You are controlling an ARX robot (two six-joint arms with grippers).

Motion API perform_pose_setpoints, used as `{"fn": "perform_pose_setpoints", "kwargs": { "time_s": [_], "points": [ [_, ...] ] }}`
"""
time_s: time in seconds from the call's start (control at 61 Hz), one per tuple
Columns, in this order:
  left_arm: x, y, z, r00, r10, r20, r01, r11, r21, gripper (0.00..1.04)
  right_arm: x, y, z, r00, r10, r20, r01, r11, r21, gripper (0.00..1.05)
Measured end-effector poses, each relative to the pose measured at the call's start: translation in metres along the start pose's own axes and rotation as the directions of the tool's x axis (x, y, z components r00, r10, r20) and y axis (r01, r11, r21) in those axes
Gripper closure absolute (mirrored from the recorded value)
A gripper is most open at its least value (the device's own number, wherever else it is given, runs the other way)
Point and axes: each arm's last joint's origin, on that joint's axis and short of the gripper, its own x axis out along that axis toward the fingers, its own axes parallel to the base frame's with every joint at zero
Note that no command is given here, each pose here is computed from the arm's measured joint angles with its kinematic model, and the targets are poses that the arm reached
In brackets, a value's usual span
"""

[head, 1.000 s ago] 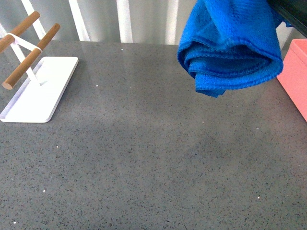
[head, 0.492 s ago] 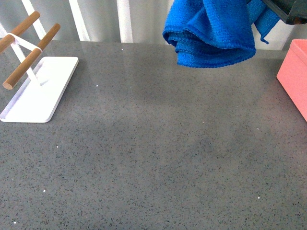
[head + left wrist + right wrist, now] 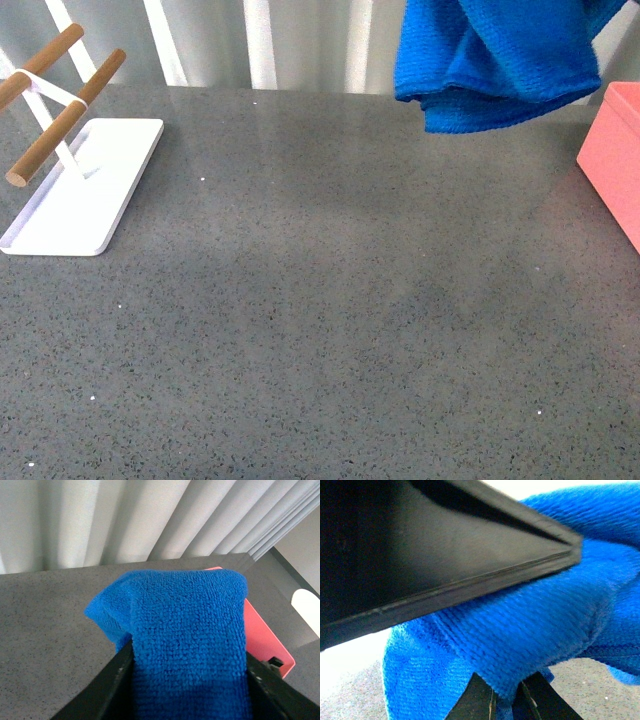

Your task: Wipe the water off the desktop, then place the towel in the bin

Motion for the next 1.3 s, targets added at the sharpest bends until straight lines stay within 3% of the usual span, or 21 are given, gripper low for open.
{"fn": "perform_pose_setpoints", "kwargs": {
  "time_s": [0.131, 0.295, 0.459, 0.787, 0.836, 0.885, 0.951, 1.0, 1.213, 1.295],
  "points": [
    [-0.008, 0.025, 0.004, 0.999, 0.044, 0.007, -0.044, 0.999, -0.016, 0.33, -0.006, -0.006, 0.006, 1.0, -0.029, -0.003, 0.029, 1.0, 0.001, 1.01],
    [-0.042, 0.084, 0.017, 0.986, 0.155, 0.053, -0.152, 0.986, -0.069, 0.05, -0.017, -0.016, 0.014, 0.993, -0.112, -0.034, 0.112, 0.994, -0.006, 1.01],
    [-0.099, 0.125, 0.017, 0.969, 0.238, 0.071, -0.233, 0.97, -0.065, 0.07, -0.023, -0.024, 0.009, 0.982, -0.169, -0.087, 0.167, 0.986, -0.022, 1.01],
    [-0.2, 0.131, -0.047, 0.977, 0.215, -0.004, -0.215, 0.976, 0.034, 0.07, -0.023, -0.035, -0.005, 0.969, -0.198, -0.146, 0.194, 0.98, -0.039, 1.01],
    [-0.208, 0.132, -0.054, 0.932, 0.338, 0.128, -0.351, 0.931, 0.101, 0.15, -0.022, -0.034, -0.006, 0.969, -0.197, -0.149, 0.193, 0.98, -0.043, 1.01],
    [-0.221, 0.136, -0.063, 0.851, 0.442, 0.285, -0.491, 0.861, 0.131, 0.24, -0.021, -0.034, -0.007, 0.969, -0.195, -0.152, 0.19, 0.981, -0.049, 1.01],
    [-0.234, 0.137, -0.074, 0.766, 0.501, 0.402, -0.587, 0.801, 0.119, 0.34, -0.02, -0.033, -0.008, 0.969, -0.191, -0.158, 0.185, 0.981, -0.053, 1.01],
    [-0.24, 0.137, -0.082, 0.736, 0.516, 0.439, -0.615, 0.78, 0.115, 0.43, -0.02, -0.034, -0.009, 0.968, -0.191, -0.162, 0.185, 0.981, -0.053, 1.01],
    [-0.248, 0.136, -0.112, 0.747, 0.513, 0.423, -0.613, 0.778, 0.138, 0.79, -0.02, -0.033, -0.01, 0.965, -0.203, -0.167, 0.196, 0.979, -0.06, 1.01],
    [-0.254, 0.133, -0.121, 0.743, 0.509, 0.434, -0.614, 0.776, 0.142, 0.99, -0.021, -0.034, -0.012, 0.961, -0.212, -0.178, 0.205, 0.977, -0.06, 1.01]
  ]
}}
